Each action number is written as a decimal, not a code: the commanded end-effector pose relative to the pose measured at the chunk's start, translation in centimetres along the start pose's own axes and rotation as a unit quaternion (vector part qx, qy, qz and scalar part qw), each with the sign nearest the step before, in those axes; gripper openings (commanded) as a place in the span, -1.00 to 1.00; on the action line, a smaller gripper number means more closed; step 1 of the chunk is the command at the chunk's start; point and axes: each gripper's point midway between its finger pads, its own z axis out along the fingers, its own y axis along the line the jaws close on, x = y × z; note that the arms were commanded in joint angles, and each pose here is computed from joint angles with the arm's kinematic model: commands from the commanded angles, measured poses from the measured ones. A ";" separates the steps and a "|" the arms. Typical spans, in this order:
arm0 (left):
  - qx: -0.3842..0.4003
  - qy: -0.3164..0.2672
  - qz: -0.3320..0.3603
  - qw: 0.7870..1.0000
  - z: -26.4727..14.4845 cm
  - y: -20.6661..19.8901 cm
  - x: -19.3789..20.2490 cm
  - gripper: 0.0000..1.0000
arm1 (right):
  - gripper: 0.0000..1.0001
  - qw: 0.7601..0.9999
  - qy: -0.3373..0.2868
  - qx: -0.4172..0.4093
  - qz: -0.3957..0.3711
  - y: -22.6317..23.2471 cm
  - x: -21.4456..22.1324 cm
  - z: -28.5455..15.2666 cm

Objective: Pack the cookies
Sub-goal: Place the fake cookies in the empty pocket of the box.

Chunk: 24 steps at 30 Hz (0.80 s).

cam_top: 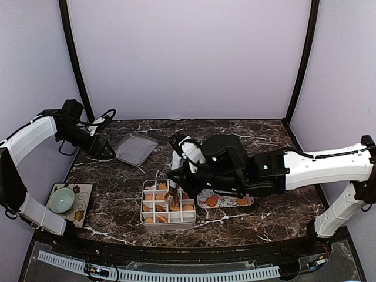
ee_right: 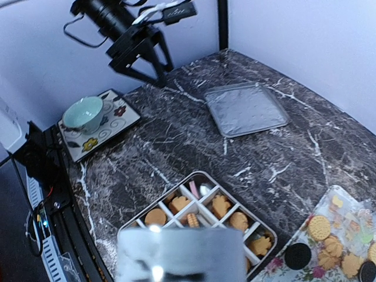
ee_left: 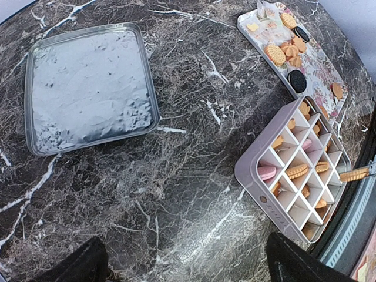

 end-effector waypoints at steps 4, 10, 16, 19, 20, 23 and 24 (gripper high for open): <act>0.004 -0.003 0.001 1.000 -0.6 -0.5 0.2 0.93 | -1.00 0.999 0.011 -0.024 -0.023 3.2 0.1 0.9; 0.005 -0.003 0.000 1.000 -0.6 -0.5 0.2 0.92 | -1.00 0.999 0.023 -0.026 -0.020 3.5 1.0 0.7; 0.005 -0.002 0.000 1.000 -0.6 -0.6 0.3 0.92 | -1.00 0.998 0.034 -0.040 -0.019 4.2 1.8 1.1; 0.003 -0.002 0.003 1.000 -0.6 -0.6 0.4 0.92 | -0.93 0.998 0.042 -0.037 -0.019 4.1 2.3 1.2; 0.003 -0.002 0.003 1.000 -0.6 -0.6 0.4 0.92 | -0.89 0.998 0.043 -0.037 -0.019 4.1 2.3 1.1; 0.006 -0.003 0.001 1.000 -0.6 -0.6 0.4 0.92 | -0.65 0.998 0.043 -0.036 -0.018 4.0 2.2 0.9; 0.007 -0.002 0.001 1.000 -0.6 -0.6 0.4 0.92 | -0.54 0.998 0.043 -0.034 -0.018 4.0 2.1 0.9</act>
